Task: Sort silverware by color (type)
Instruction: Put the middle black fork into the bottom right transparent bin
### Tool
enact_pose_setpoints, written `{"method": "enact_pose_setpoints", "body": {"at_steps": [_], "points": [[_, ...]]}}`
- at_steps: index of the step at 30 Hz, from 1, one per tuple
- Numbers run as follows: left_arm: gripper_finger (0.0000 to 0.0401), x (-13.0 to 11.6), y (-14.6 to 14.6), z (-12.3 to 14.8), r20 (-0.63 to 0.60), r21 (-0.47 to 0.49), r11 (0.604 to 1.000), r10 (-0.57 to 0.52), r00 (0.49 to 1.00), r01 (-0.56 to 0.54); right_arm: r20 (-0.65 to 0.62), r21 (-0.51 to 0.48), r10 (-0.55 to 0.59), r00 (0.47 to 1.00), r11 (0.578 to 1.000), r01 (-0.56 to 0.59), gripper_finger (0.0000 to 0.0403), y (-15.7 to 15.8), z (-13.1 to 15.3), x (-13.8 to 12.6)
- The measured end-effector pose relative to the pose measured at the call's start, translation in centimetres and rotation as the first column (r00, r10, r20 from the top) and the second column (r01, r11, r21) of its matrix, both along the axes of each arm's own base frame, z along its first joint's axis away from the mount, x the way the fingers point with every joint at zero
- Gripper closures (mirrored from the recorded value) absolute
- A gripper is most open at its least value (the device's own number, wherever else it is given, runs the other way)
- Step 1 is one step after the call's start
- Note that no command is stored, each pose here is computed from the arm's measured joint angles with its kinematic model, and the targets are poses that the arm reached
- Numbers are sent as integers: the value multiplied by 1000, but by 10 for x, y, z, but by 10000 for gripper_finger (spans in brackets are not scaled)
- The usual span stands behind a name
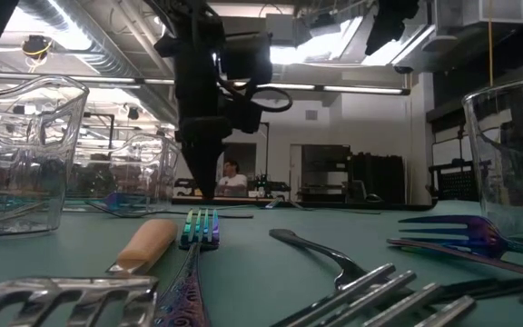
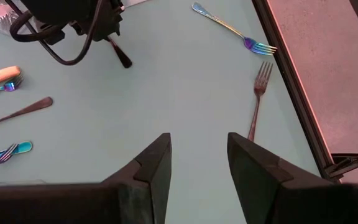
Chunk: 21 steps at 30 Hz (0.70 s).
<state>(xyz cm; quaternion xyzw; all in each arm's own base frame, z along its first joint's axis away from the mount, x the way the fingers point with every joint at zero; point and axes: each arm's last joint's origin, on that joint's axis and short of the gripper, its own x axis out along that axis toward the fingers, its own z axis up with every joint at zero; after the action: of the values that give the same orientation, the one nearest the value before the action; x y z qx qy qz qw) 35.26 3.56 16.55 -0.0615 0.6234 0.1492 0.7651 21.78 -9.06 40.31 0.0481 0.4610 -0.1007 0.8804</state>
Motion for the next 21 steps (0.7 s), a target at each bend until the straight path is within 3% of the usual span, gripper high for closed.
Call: {"method": "enact_pose_setpoints", "body": {"at_steps": [10, 21], "points": [[307, 6, -1, -3, 45, -36, 998, -44, 998, 45, 1, 0, 0, 1000, 1000, 0, 258, 0, 0, 0], [307, 4, 0, -25, -69, -51, 998, -41, 997, 38, 3, -1, 0, 1000, 1000, 0, 258, 0, 0, 0]]}}
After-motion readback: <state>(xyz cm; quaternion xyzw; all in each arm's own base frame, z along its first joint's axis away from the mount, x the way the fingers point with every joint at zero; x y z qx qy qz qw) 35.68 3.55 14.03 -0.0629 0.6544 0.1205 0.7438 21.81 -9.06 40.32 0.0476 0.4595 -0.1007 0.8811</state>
